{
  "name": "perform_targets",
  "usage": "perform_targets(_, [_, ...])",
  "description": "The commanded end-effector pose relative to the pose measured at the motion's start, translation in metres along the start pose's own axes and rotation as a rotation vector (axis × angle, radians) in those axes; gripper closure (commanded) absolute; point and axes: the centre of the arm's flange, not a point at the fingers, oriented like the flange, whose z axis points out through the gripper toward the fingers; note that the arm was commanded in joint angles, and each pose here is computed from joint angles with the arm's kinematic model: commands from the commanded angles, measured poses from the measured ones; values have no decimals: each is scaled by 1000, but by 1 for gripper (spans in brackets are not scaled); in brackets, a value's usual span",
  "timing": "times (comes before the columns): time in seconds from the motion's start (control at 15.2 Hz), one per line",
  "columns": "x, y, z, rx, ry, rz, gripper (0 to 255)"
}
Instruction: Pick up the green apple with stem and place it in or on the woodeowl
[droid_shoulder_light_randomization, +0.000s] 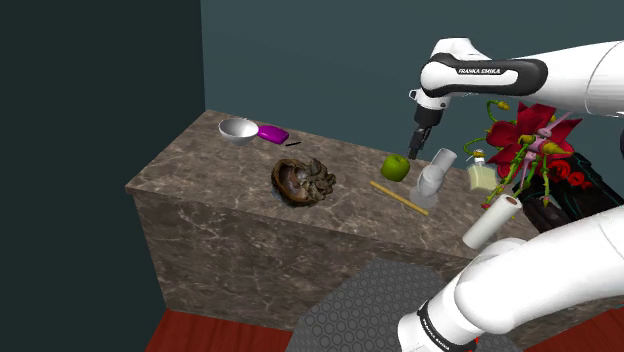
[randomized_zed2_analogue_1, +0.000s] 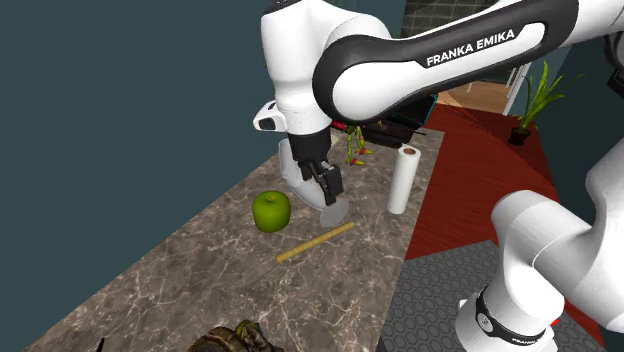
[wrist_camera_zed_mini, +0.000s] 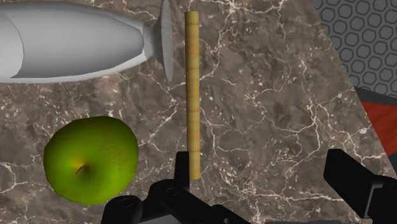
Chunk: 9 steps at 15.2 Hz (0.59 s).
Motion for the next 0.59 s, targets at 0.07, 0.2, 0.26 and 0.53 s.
perform_targets(0.07, [11,40,13,8,3,-34,0])
perform_targets(0.2, [18,65,21,14,6,-56,0])
perform_targets(0.26, [22,77,25,17,7,-67,0])
perform_targets(0.53, [38,126,42,29,12,-109,0])
